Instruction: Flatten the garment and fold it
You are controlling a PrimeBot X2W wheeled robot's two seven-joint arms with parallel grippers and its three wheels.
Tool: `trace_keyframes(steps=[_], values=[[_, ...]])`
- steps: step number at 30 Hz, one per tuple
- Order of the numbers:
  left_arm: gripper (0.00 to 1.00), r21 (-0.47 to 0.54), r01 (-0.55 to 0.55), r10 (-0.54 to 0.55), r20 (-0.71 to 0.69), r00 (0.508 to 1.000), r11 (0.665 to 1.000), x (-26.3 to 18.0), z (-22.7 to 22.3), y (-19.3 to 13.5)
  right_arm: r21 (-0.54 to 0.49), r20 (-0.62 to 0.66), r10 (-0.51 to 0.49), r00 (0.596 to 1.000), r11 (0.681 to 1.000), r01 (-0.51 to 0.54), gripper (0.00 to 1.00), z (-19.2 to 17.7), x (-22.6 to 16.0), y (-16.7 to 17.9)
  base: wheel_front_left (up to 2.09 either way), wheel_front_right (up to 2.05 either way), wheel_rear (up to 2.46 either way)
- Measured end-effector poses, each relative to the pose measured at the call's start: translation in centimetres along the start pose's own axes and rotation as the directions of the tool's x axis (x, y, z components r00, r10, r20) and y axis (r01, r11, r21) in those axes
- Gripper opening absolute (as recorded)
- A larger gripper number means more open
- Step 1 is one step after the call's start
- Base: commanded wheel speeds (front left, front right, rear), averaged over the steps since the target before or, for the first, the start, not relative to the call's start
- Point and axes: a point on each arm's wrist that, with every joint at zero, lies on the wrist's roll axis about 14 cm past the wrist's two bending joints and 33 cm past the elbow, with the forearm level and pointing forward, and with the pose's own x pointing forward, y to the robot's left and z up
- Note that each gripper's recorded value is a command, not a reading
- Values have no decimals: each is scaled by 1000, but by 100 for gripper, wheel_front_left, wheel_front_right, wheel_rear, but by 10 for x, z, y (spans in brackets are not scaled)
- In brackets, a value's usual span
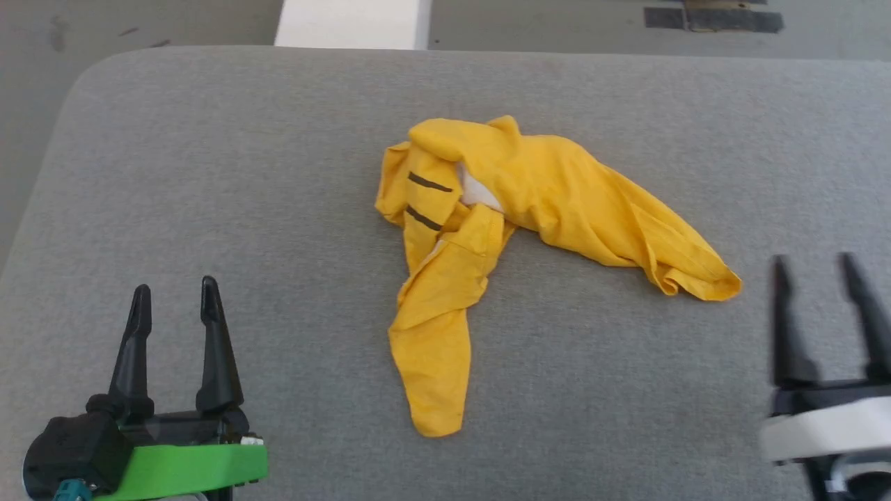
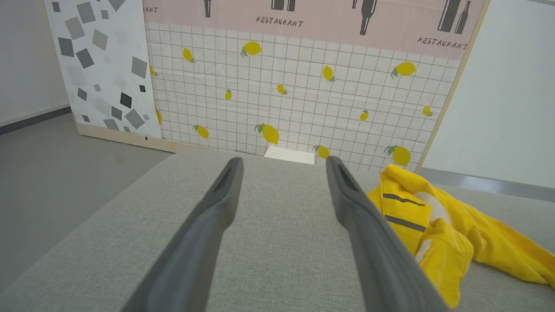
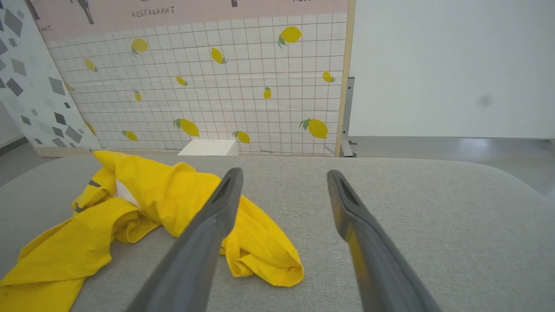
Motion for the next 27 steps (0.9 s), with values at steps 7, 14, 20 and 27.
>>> trace_keyframes(steps=[7,14,20,27], values=[[100,11,-23,22,36,999,1000,-10,10,9,21,-113,267,957,964,-266,100,-16,26,94,0,0,0],[100,-2,-32,32,13,999,999,-12,0,13,58,-319,439,840,893,-445,100,-63,45,160,0,0,0],[100,-13,-52,52,-7,999,999,-13,-8,19,68,-414,466,782,873,-484,100,-95,65,178,0,0,0],[100,10,-94,94,-29,995,996,-22,-13,33,112,-512,465,722,870,-481,0,-137,75,186,0,0,0]])
